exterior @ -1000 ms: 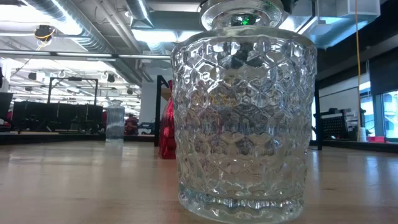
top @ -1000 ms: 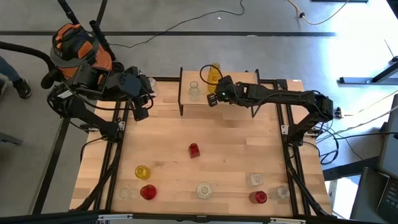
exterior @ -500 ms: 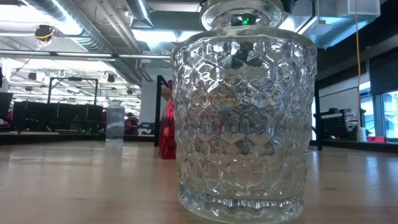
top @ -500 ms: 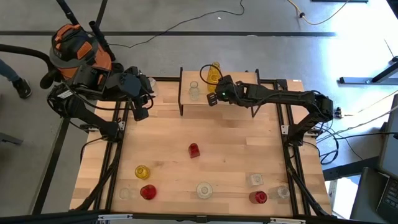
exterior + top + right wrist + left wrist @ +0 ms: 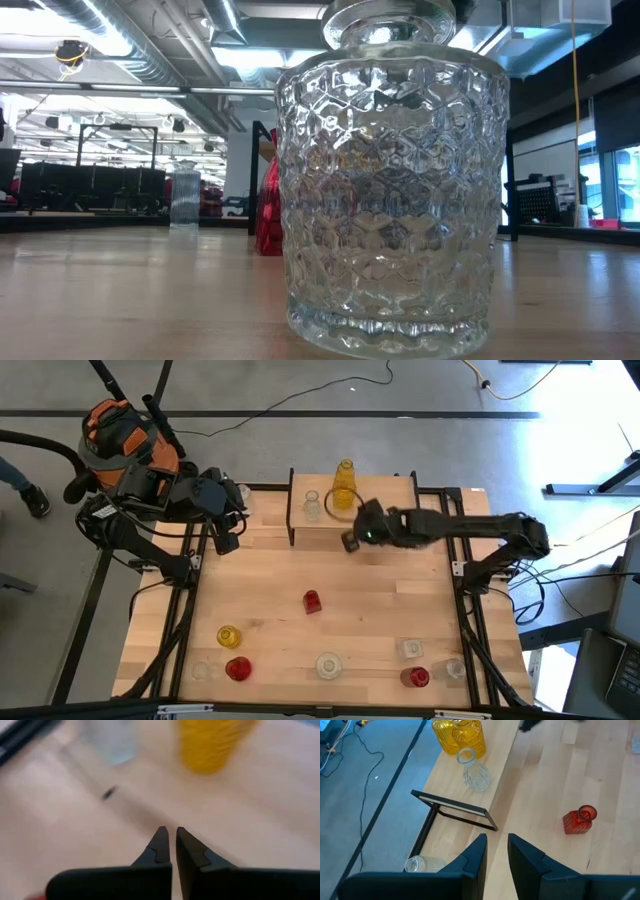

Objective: Sort vases onto shelf
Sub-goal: Put the red vase on the shelf

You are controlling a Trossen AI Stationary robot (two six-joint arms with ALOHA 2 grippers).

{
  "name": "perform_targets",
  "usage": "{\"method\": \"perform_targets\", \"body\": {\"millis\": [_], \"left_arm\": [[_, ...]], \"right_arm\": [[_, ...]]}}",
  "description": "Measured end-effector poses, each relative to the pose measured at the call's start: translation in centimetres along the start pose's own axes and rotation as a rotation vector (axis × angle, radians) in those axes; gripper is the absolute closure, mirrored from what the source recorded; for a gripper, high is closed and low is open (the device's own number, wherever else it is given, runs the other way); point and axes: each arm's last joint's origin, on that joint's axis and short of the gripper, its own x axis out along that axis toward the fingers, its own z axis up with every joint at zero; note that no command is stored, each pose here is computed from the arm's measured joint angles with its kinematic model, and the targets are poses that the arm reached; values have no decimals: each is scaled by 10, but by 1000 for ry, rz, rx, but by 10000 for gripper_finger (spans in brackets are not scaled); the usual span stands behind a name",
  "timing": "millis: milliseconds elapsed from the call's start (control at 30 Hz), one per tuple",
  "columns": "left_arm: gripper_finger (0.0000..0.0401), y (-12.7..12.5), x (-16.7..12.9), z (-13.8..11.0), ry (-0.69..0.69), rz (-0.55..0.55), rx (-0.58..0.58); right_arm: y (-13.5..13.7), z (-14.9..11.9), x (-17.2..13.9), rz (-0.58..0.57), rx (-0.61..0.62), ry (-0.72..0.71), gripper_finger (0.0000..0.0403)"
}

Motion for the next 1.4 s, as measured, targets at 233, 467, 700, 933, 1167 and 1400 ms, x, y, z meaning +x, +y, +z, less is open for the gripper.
{"method": "perform_targets", "body": {"millis": [233,467,700,933,1167,1400], "left_arm": [[332,0,0,0,-1,7,27],[332,0,0,0,-1,8,60],[332,-1,0,0,9,-53,60],[332,-2,0,0,12,-68,60],[332,-3,0,-1,18,-108,87],[332,-3,0,-1,17,-112,106]], "right_arm": [[56,-30,-32,452,-235,39,400],[91,-36,-9,594,-255,-62,283],[107,-61,28,634,-359,63,103],[114,-80,54,597,-400,120,53],[118,-98,80,556,-426,163,52],[120,-98,89,493,-412,86,80]]}}
